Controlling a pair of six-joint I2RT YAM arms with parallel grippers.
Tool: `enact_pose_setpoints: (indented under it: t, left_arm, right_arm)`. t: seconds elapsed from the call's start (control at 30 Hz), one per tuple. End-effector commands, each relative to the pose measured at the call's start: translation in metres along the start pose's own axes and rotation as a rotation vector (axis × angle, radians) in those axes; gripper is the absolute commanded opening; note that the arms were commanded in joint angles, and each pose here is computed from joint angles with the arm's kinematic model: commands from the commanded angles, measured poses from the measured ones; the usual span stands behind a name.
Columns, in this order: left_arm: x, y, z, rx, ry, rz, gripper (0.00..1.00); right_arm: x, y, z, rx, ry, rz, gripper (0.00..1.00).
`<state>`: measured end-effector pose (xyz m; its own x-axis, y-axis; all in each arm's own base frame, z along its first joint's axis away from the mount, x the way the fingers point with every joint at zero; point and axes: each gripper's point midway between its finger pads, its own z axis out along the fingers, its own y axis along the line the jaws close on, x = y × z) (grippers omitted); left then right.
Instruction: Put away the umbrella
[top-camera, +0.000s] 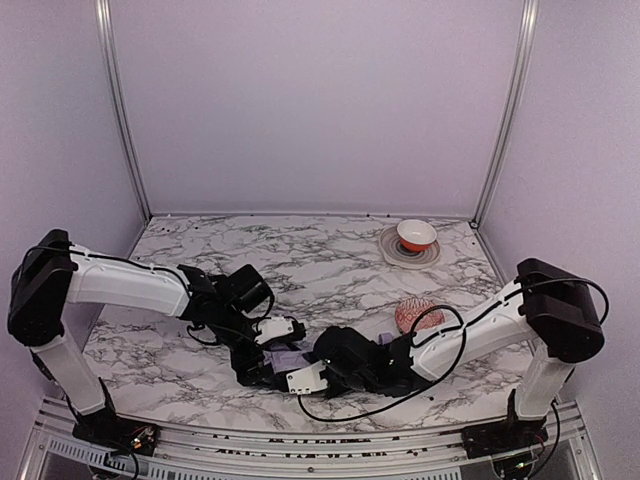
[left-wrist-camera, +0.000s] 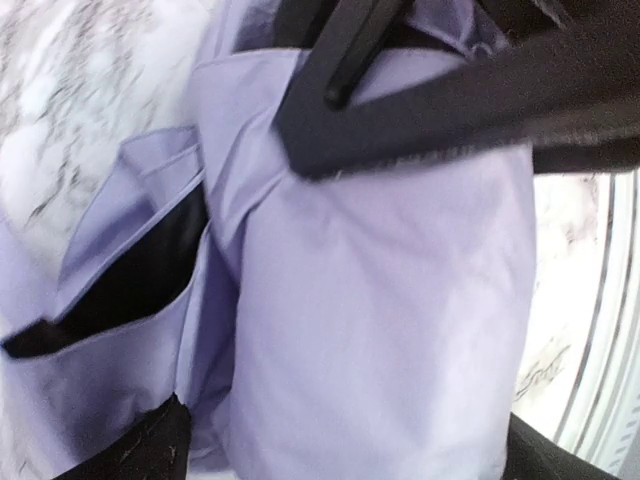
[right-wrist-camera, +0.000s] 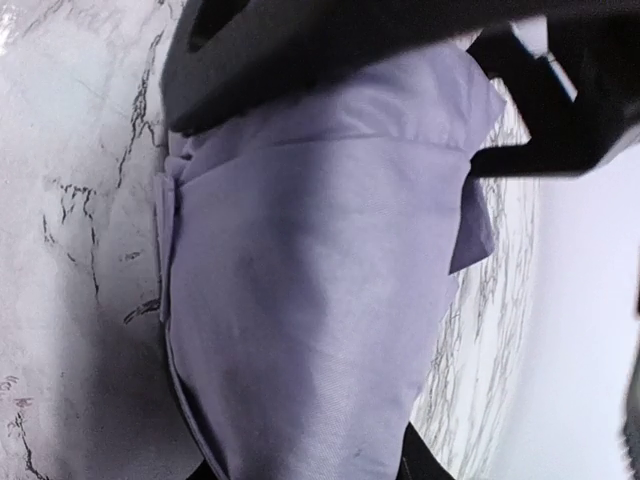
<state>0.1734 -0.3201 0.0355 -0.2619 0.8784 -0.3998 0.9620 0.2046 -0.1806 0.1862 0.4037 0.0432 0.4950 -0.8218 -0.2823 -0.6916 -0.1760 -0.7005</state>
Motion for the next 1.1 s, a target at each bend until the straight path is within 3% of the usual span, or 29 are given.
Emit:
enact_pose_setpoints:
  t: [0.0,0.2,0.37,0.43,0.5,0.53,0.63,0.73,0.9,1.07]
  left_arm:
    - [-0.025,0.031,-0.048,-0.289,-0.216,0.041,0.99]
    - [-0.039,0.013,-0.11,-0.418,-0.531,0.159,0.99]
    - [-0.034,0.008,-0.129,-0.461,-0.616,0.103,0.97]
    - [-0.032,0.003,-0.126,-0.436,-0.61,0.065,0.85]
    - [-0.031,-0.005,-0.117,-0.399,-0.59,0.04,0.65]
    - [-0.03,-0.008,-0.112,-0.384,-0.576,0.023,0.6]
    - [-0.024,-0.008,-0.099,-0.372,-0.539,-0.02,0.57]
    - [-0.02,-0.003,-0.087,-0.414,-0.486,0.009,0.65]
    - [-0.028,-0.003,-0.076,-0.582,-0.393,0.295,0.97]
    - [-0.04,0.009,-0.062,-0.736,-0.271,0.546,0.99]
  right_arm:
    - [0.046,0.065,0.001,-0.282,0.16,0.101,0.24]
    - [0.053,0.086,-0.001,-0.43,0.204,0.251,0.23]
    - [0.066,0.088,0.006,-0.509,0.274,0.418,0.22]
    - [0.072,0.086,0.01,-0.513,0.284,0.465,0.22]
    - [0.071,0.08,0.012,-0.516,0.27,0.511,0.22]
    - [0.069,0.077,0.013,-0.522,0.256,0.534,0.22]
    - [0.062,0.067,0.015,-0.553,0.205,0.599,0.22]
    - [0.051,0.062,0.013,-0.624,0.127,0.656,0.22]
    - [0.05,0.066,0.012,-0.756,0.104,0.75,0.22]
    - [0.055,0.08,0.011,-0.857,0.131,0.807,0.22]
